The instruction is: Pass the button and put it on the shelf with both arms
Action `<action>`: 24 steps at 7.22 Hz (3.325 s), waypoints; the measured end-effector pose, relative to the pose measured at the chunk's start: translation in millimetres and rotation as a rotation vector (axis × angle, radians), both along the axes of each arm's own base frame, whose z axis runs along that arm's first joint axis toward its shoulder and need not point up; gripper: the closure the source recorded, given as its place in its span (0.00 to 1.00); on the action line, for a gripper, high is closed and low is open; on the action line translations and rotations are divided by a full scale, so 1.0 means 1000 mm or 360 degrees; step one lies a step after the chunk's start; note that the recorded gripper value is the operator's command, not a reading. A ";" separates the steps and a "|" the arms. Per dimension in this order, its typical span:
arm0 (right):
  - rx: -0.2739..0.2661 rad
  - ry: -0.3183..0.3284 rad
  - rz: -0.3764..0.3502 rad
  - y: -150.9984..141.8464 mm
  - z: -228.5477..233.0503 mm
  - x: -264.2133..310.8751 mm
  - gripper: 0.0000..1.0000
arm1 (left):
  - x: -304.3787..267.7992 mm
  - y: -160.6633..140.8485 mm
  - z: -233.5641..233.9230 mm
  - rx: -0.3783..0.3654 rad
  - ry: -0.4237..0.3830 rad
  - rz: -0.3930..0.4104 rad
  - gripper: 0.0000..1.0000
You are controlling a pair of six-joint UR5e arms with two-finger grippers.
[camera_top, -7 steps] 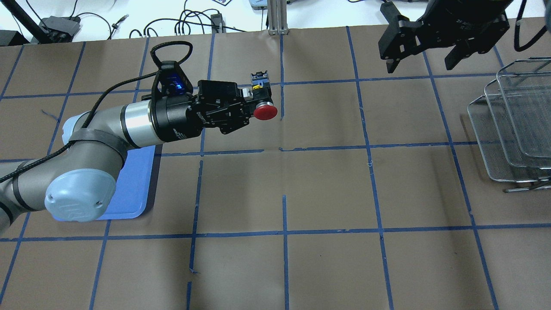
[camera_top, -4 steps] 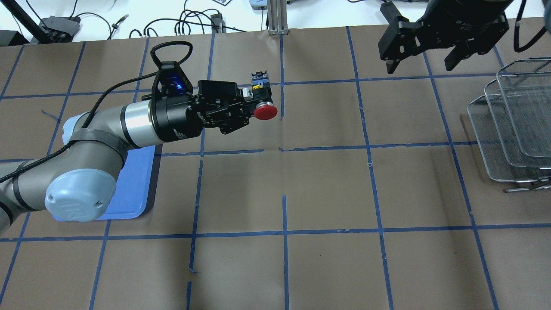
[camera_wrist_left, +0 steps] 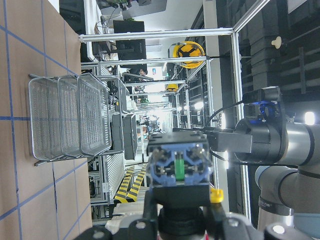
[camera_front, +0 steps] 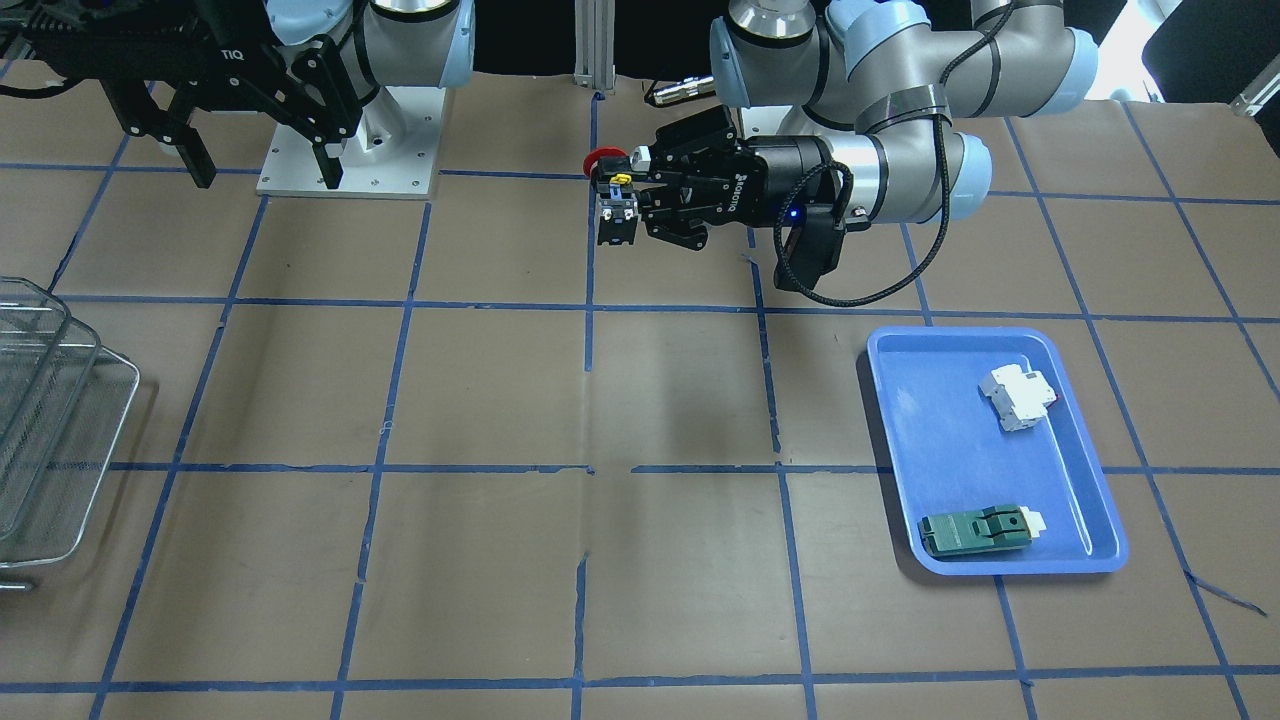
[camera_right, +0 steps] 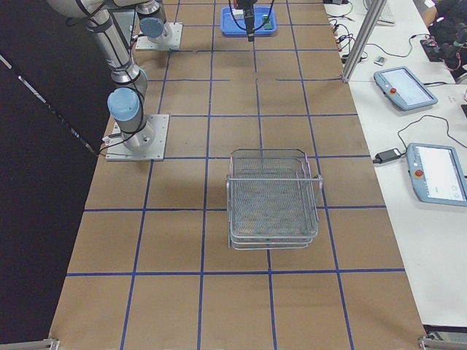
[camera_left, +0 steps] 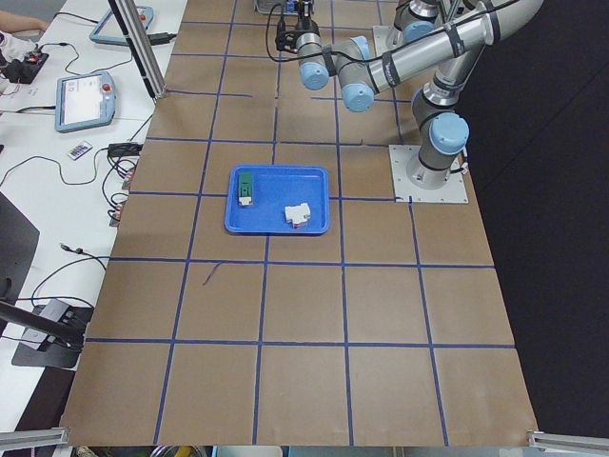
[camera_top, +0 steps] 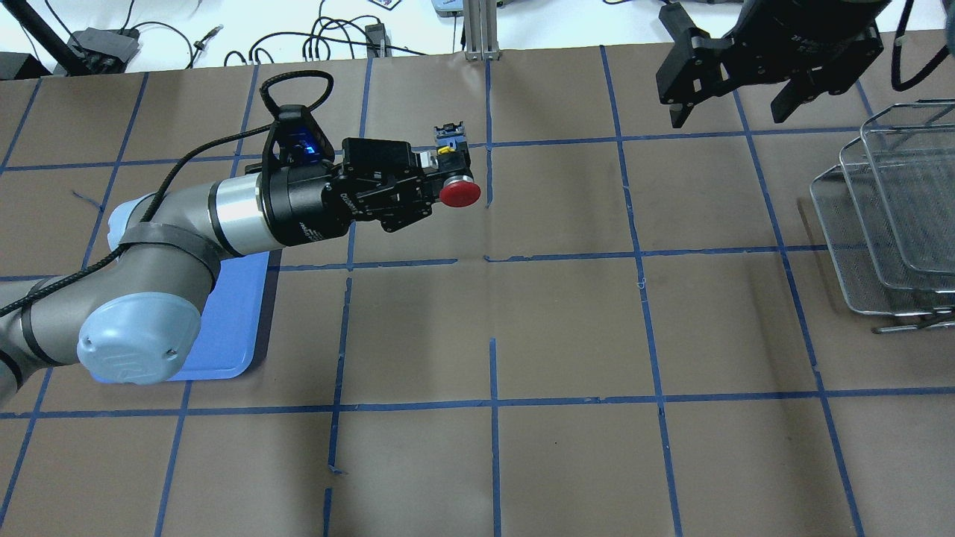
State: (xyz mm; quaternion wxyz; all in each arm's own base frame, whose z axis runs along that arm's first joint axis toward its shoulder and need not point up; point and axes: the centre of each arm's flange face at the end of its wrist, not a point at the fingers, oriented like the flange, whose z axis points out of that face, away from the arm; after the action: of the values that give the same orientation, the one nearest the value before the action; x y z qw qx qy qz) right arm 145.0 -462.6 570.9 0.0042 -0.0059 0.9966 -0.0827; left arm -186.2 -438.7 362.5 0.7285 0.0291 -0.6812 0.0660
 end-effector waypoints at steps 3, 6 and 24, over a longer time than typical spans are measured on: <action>0.0002 -0.0005 -0.0024 0.001 0.000 0.000 0.00 | 0.000 0.001 0.000 0.0001 0.0001 0.0000 1.00; 0.0004 -0.0014 -0.0082 0.001 0.001 -0.001 0.00 | 0.000 0.001 0.001 -0.0003 0.0002 0.0001 1.00; 0.0261 -0.2062 0.0448 -0.017 -0.129 0.069 0.00 | 0.000 0.002 0.006 -0.0015 0.0054 0.0015 1.00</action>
State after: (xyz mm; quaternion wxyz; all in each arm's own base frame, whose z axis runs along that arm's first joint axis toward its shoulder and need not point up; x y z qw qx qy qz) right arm 214.1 -479.8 442.1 0.6131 -0.0847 0.7854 0.0079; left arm -186.7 -437.0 368.6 0.7397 0.0301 -0.6684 0.0723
